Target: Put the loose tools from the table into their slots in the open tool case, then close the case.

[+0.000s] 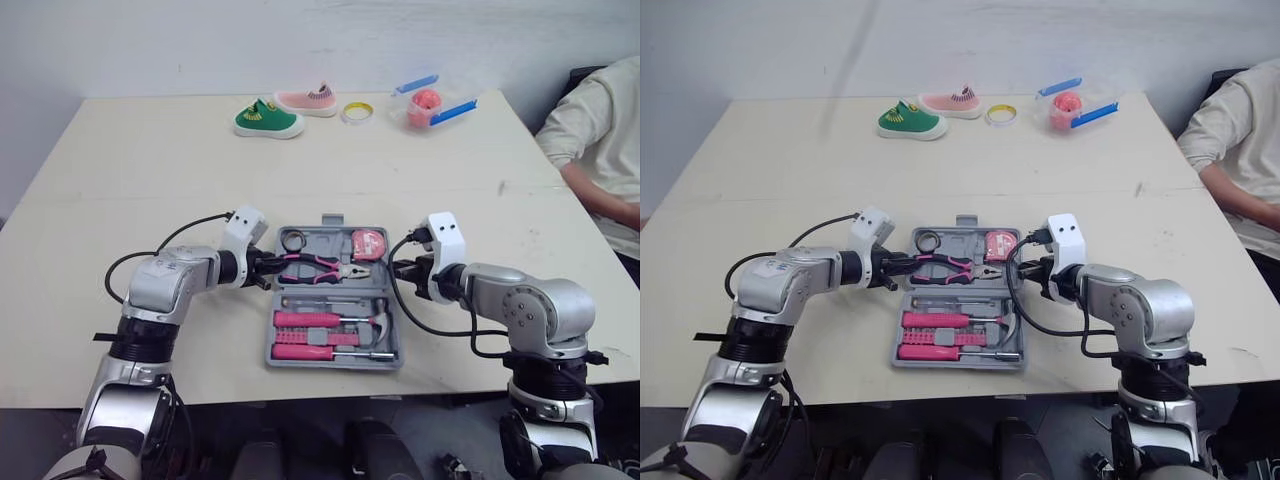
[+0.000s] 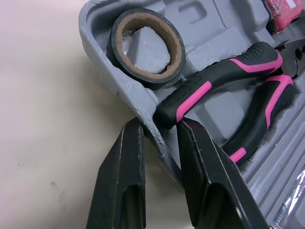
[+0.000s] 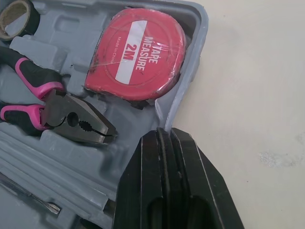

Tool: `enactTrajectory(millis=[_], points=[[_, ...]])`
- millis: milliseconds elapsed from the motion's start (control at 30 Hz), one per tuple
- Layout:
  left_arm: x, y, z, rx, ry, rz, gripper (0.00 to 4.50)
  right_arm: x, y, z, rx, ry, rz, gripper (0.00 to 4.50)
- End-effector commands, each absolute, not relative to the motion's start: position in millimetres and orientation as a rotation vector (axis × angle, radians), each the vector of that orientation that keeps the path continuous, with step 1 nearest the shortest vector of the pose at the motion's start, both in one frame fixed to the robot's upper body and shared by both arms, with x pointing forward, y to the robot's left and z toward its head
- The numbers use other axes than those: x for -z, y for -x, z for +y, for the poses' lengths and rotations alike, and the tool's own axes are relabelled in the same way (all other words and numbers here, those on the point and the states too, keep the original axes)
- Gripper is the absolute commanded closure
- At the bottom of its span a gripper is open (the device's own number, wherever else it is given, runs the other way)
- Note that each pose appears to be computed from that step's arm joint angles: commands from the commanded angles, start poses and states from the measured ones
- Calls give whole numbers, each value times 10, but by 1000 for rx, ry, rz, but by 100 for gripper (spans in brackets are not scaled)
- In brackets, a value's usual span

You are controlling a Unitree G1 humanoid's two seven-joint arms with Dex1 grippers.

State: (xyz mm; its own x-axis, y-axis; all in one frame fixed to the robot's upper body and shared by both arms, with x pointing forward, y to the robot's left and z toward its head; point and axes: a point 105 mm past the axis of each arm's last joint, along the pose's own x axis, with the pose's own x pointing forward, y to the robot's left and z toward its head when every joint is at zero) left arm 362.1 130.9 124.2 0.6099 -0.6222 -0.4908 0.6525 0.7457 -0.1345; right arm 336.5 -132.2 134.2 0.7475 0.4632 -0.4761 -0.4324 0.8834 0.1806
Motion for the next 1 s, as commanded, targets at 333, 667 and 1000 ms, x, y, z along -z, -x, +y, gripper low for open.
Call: enactTrajectory(millis=[333,667,1000], points=[[-1702,-3766,1135,810,-55,297,417,-1787,-3485,-1303,-495,-69,288,450],[-1714,-3679,963,960,-406,-14,418,-1741,-3470,-1309,-439,132,59,450],[-1431,-3508,1212,812,-448,-108,428,-1343,-3248,-1489,-344,476,-160,450]])
